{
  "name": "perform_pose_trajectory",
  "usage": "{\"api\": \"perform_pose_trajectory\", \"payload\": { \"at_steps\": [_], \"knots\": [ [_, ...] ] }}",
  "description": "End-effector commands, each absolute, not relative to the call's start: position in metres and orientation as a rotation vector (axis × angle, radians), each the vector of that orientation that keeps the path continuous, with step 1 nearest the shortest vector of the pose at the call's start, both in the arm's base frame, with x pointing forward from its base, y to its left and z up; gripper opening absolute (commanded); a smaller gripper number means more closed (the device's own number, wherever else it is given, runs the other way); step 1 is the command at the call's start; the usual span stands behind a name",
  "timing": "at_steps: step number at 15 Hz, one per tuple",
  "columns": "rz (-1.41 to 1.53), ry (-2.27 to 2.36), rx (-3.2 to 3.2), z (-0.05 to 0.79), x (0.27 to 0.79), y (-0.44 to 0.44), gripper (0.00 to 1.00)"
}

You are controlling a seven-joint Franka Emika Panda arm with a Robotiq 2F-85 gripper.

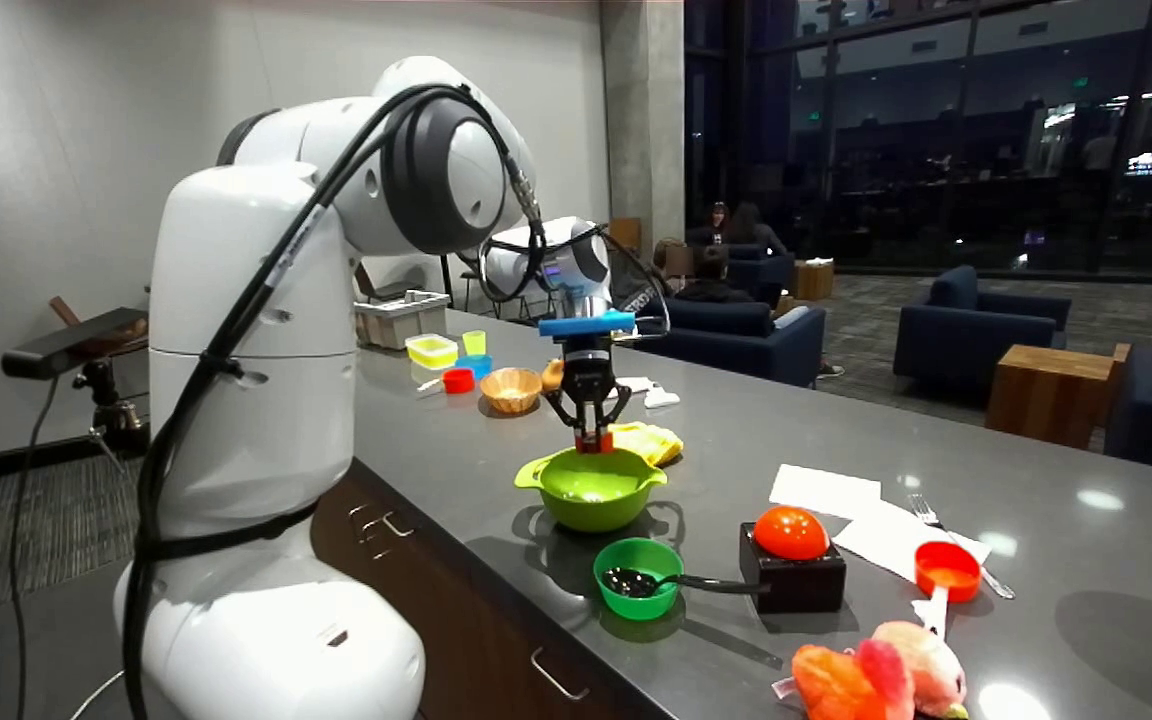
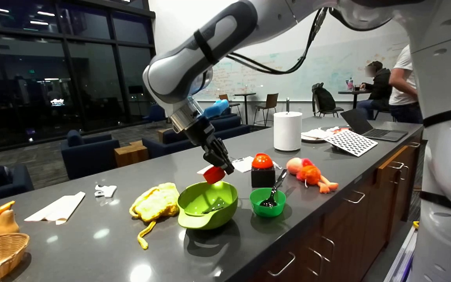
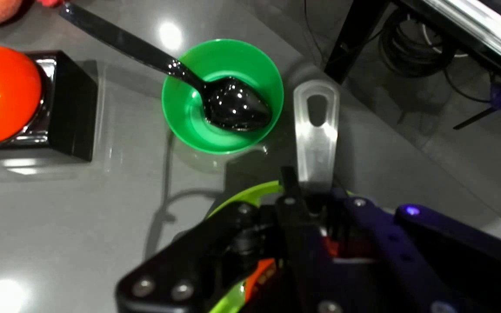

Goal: Empty the contents of the smaller measuring cup into the green bowl

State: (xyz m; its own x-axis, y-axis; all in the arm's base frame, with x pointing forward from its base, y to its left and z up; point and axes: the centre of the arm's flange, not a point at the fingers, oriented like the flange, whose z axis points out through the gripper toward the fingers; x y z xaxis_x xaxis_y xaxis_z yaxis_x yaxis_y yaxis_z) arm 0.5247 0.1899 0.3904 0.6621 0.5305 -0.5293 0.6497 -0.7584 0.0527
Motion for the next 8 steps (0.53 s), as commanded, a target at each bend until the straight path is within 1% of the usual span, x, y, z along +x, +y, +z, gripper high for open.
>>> {"api": "perform_pose_trajectory", "payload": {
  "at_steps": [1, 8],
  "knots": [
    [-0.847, 0.919, 2.591, 0.386, 0.525, 0.194, 0.04],
    [-1.097, 0.943, 2.494, 0.355, 0.546, 0.206, 0.04]
  ]
}}
